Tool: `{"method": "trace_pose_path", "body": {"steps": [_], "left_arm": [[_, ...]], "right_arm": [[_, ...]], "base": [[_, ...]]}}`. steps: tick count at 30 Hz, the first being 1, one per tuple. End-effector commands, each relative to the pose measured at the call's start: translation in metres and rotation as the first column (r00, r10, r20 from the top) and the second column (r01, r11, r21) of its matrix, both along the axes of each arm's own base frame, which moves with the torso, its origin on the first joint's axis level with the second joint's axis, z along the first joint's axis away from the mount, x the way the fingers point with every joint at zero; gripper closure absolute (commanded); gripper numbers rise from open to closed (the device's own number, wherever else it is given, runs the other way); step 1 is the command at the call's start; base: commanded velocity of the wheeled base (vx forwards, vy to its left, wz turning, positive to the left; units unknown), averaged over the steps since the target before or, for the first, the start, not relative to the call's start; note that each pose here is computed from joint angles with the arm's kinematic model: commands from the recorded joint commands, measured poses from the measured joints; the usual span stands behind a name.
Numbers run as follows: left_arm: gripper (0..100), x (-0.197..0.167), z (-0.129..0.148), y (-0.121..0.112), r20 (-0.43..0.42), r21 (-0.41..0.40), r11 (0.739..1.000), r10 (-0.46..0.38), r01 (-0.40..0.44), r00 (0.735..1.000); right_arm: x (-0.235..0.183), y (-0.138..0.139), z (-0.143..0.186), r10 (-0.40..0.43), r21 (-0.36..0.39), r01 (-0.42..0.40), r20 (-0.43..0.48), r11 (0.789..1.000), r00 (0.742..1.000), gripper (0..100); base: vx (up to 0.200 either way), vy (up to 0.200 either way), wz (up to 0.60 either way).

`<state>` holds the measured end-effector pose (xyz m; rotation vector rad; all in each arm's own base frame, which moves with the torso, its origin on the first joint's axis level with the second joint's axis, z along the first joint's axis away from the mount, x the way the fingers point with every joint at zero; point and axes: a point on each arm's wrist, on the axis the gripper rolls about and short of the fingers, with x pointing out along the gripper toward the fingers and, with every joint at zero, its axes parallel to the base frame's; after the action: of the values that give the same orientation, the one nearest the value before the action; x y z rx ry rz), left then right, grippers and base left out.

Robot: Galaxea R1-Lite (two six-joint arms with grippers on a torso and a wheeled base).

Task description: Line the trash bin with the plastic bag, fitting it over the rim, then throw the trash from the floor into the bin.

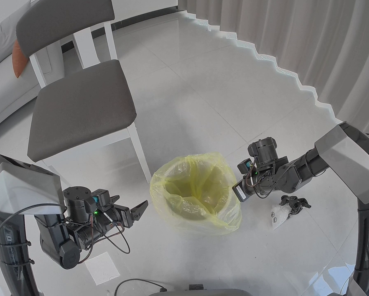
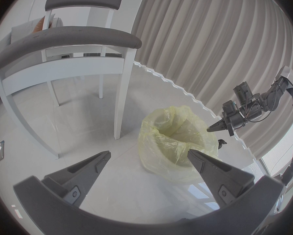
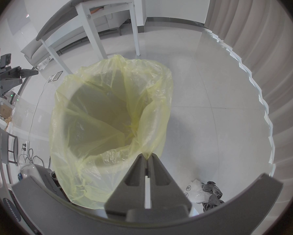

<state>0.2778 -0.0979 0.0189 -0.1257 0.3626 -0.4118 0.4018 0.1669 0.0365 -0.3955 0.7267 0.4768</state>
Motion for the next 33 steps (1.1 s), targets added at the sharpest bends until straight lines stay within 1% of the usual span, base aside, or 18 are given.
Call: {"method": "trace_pose_path", "body": {"steps": [1,5,8,10,11,16,20,29,33], "left_arm": [[0,0.002,-0.001,-0.001,0.011,-0.004,1.000,-0.001,0.001,1.000],[0,0.002,-0.003,-0.004,0.007,-0.002,1.000,-0.008,0.008,1.000],[0,0.002,-0.005,-0.005,0.003,0.001,1.000,-0.012,0.012,1.000],[0,0.002,-0.005,-0.005,0.003,0.001,1.000,-0.012,0.012,1.000],[0,0.002,-0.004,-0.006,0.007,0.001,1.000,-0.014,0.014,1.000],[0,0.004,-0.005,-0.006,0.010,0.000,1.000,-0.014,0.014,1.000],[0,0.006,-0.007,-0.007,0.008,0.001,1.000,-0.014,0.014,1.000],[0,0.013,-0.014,-0.019,0.014,-0.001,0.999,-0.040,0.040,0.999],[0,0.015,-0.012,-0.024,0.031,-0.004,0.999,-0.047,0.047,0.998]], "right_arm": [[0.001,-0.003,0.000,-0.006,-0.001,0.006,-0.001,1.000,1.000,100],[0.001,-0.003,-0.005,-0.007,-0.006,0.007,-0.010,1.000,1.000,100],[0.001,-0.001,-0.019,-0.003,-0.017,0.002,-0.039,1.000,0.999,100],[0.001,-0.001,-0.019,-0.003,-0.017,0.002,-0.039,1.000,0.999,100],[0.003,0.001,-0.032,-0.001,-0.027,-0.001,-0.060,1.000,0.998,100],[0.004,0.002,-0.046,0.002,-0.038,-0.005,-0.080,0.999,0.997,100],[0.008,0.004,-0.052,0.005,-0.040,-0.008,-0.082,0.999,0.997,100],[0.013,0.007,-0.066,0.004,-0.045,-0.009,-0.095,0.999,0.995,100],[0.012,0.006,-0.065,0.004,-0.046,-0.009,-0.097,0.999,0.995,100]], "base": [[0.000,0.000,0.00],[0.000,0.000,0.00],[0.000,0.000,0.00],[0.000,0.000,0.00],[0.000,0.000,0.00],[0.000,0.000,0.00],[0.000,0.000,0.00],[0.000,0.000,0.00],[0.000,0.000,0.00]]}}
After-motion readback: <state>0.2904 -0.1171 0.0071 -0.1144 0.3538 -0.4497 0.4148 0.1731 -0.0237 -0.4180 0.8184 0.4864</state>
